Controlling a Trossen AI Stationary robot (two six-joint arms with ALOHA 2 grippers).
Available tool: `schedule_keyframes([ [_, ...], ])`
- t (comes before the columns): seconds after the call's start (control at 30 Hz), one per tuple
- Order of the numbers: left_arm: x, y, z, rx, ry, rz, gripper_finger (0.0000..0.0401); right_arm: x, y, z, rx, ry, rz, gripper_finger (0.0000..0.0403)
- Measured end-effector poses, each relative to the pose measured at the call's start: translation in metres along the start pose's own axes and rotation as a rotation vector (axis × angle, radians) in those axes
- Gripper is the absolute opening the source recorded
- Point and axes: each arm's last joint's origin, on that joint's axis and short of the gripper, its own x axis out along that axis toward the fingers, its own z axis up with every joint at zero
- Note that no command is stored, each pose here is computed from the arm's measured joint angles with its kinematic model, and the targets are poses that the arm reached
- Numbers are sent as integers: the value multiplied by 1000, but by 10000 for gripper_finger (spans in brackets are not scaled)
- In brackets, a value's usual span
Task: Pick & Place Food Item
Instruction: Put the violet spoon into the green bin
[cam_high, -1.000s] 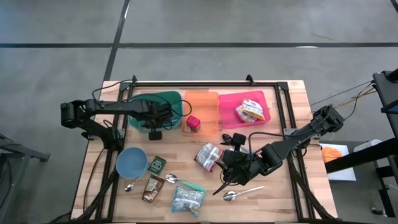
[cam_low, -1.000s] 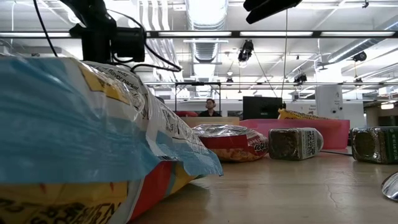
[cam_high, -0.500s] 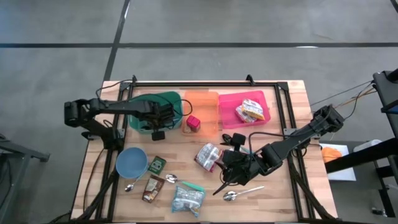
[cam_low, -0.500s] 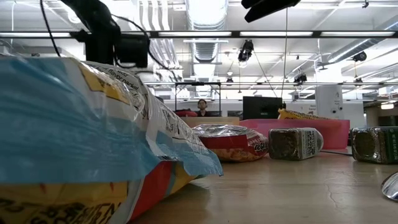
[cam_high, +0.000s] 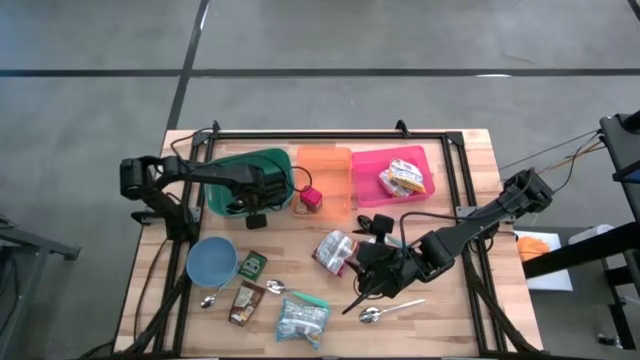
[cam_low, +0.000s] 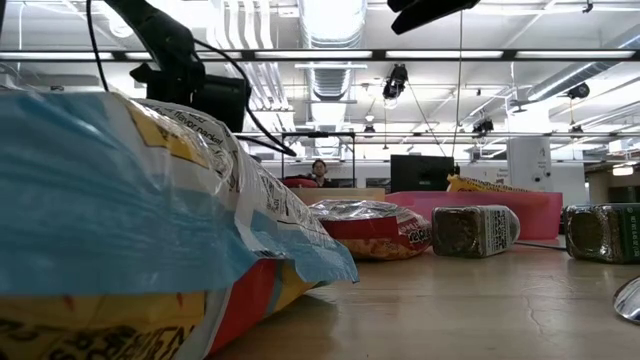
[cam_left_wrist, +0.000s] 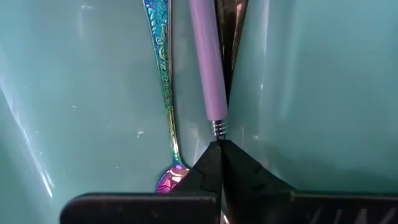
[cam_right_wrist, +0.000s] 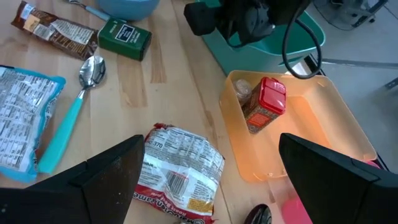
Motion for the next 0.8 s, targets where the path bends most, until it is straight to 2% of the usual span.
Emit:
schedule_keyframes([
  [0.57,-1,0,0,-3,1,-12,4,0,1,1,-29,-3,17,367],
  [0.67,-1,0,0,-4,1,-15,27,0,1,1,-38,-3,17,367],
  [0.8,-1,0,0,-20,4,-15,79,0,1,1,-38,-5,17,367],
])
